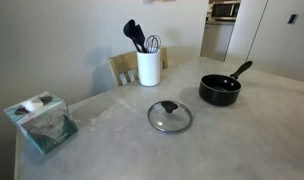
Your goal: Put the lid on the pot
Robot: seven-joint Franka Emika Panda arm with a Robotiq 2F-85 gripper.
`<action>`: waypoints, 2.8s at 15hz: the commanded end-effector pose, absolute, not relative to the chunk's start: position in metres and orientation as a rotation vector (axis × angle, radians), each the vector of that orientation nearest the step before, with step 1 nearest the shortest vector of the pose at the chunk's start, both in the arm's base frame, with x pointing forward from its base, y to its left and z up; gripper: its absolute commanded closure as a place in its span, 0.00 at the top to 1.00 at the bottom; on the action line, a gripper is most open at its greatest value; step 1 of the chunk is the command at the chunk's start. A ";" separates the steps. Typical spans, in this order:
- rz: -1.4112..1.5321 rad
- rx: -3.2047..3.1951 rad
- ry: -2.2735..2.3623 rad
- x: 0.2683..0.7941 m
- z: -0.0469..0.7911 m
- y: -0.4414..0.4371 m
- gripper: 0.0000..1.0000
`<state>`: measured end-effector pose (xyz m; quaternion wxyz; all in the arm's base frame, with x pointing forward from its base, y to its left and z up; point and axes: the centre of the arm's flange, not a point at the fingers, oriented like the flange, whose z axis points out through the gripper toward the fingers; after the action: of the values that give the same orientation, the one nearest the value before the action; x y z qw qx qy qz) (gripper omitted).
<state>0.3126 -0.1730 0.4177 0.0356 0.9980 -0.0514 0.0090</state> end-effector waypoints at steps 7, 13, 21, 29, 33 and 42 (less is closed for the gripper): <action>-0.026 3.056 -0.078 0.333 0.410 -0.174 1.00; -0.123 3.032 0.362 0.383 0.387 -0.134 1.00; -0.112 2.986 0.626 0.410 0.368 -0.073 1.00; 0.030 3.107 0.439 0.455 0.349 -0.032 1.00; 0.110 3.124 0.395 0.501 0.331 0.028 1.00; 0.094 3.079 0.513 0.546 0.298 0.091 1.00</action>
<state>0.5459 0.0914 0.2984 0.0095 0.9859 0.1641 0.0302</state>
